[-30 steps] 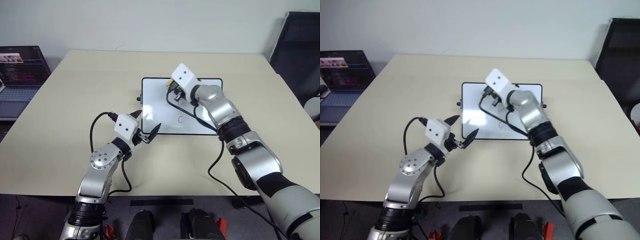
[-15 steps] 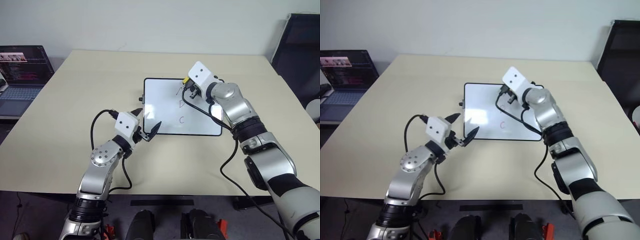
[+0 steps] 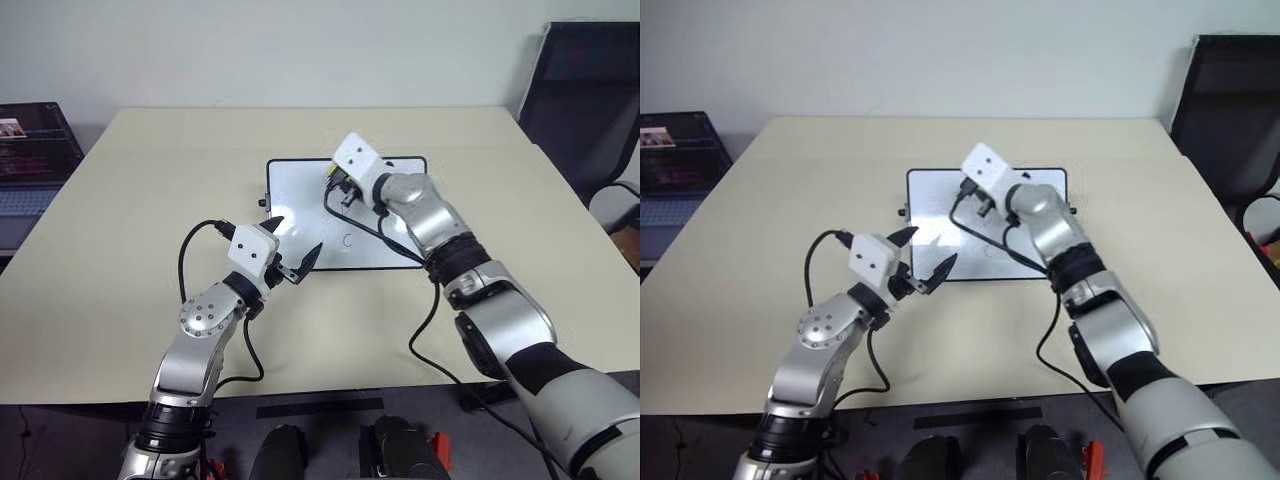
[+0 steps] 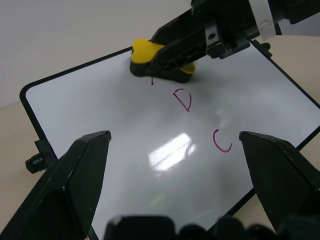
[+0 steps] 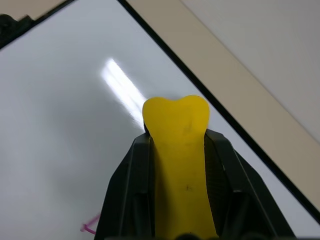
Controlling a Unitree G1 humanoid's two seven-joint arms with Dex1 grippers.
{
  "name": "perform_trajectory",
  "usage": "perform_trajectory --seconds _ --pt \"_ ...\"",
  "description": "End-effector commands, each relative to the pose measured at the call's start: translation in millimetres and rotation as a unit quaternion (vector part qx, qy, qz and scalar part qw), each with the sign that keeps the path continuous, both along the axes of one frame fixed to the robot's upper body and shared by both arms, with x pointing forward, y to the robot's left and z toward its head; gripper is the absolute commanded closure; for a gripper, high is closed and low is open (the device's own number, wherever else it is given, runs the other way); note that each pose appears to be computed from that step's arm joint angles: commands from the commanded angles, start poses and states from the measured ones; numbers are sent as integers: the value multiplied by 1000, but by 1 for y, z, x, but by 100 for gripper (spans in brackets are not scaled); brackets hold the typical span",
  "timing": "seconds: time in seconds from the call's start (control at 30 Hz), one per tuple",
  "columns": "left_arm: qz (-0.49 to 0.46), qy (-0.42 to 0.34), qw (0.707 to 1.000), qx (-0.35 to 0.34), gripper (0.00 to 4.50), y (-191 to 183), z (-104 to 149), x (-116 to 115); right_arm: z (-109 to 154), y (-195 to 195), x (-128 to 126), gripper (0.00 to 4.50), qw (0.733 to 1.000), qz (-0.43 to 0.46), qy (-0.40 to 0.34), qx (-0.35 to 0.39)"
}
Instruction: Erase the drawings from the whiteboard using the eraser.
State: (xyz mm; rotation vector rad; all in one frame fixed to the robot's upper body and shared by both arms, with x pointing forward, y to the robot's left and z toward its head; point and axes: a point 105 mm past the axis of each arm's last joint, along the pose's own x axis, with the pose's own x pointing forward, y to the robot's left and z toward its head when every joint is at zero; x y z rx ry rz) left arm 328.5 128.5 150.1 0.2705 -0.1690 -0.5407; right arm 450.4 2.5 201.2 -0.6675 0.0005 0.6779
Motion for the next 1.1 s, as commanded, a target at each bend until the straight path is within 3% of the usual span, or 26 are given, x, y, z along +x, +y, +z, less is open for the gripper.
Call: perform_trajectory --seconds 0.03,0.47,1.1 --pt "7 -29 1000 -4 0 2 15 -4 8 18 -4 343 1000 20 -12 0" --pt "8 -30 1000 -6 0 2 16 -3 5 34 -10 343 999 36 -9 6" --pt "-7 -28 1000 -7 0 -2 13 3 22 -61 25 343 995 -81 -45 -27"
